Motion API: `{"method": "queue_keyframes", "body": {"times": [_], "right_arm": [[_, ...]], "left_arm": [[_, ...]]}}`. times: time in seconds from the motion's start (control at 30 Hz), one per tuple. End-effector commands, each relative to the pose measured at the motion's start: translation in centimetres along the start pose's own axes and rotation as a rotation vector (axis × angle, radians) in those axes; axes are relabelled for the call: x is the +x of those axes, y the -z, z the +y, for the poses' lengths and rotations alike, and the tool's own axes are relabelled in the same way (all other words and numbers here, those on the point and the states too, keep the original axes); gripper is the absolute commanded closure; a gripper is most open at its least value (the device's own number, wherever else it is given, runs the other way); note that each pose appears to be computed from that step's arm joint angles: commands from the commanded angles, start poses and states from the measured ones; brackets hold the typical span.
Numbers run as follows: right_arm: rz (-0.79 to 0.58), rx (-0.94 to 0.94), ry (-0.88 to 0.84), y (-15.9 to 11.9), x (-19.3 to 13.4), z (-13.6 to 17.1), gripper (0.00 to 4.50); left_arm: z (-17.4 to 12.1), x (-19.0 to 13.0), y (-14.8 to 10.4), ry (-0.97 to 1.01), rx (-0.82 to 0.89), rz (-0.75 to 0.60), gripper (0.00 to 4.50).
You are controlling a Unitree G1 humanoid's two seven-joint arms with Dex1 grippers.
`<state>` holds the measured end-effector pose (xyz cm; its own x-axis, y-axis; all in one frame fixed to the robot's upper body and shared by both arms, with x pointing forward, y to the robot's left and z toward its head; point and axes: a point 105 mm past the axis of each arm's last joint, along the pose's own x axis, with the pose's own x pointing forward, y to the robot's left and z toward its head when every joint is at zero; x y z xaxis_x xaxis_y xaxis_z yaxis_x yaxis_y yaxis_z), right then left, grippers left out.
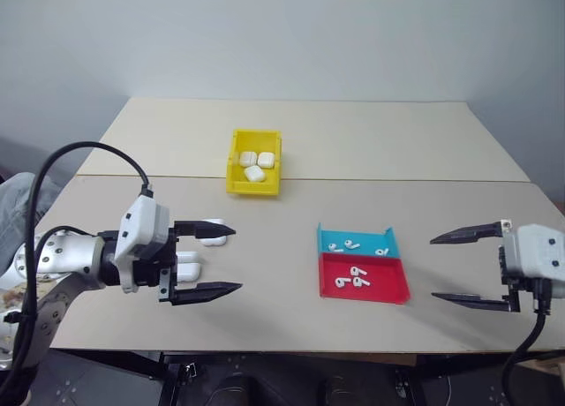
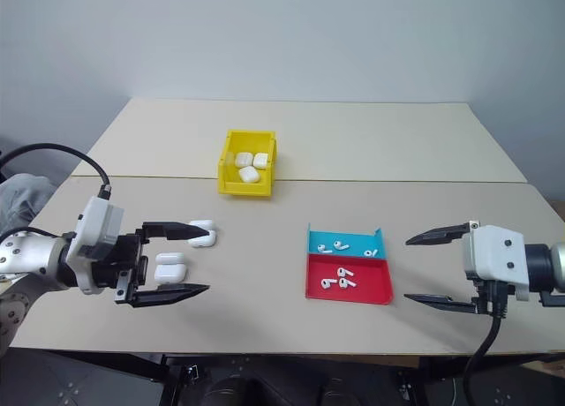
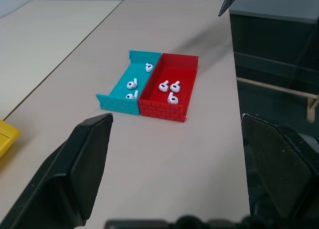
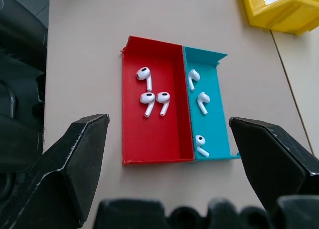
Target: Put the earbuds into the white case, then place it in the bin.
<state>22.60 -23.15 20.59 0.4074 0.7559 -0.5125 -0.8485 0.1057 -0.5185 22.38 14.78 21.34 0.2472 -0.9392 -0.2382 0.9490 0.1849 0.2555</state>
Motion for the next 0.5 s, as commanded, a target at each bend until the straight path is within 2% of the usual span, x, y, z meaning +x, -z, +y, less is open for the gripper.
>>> {"method": "queue_keyframes", "body": {"times": [0.03, 0.1, 0.27, 0.5], "right_arm": [[-0.003, -0.04, 0.017, -0.8, -0.4, -0.4, 0.02], [-0.003, -0.039, 0.018, -0.9, -0.4, -0.4, 0.02], [0.0, -0.033, 0.016, -0.8, -0.4, -0.4, 0.02], [0.002, -0.028, 0.014, -0.4, -0.1, -0.8, 0.02]], "left_arm": [[0.0, -0.2, -1.1, -0.001, 0.037, -0.014, 0.0], [0.2, -0.2, -1.7, -0.033, 0.022, -0.052, 0.0], [0.7, 0.1, -1.5, -0.122, 0.062, -0.004, 0.0], [2.4, 0.5, -0.3, -0.366, 0.071, 0.16, 0.0]]}}
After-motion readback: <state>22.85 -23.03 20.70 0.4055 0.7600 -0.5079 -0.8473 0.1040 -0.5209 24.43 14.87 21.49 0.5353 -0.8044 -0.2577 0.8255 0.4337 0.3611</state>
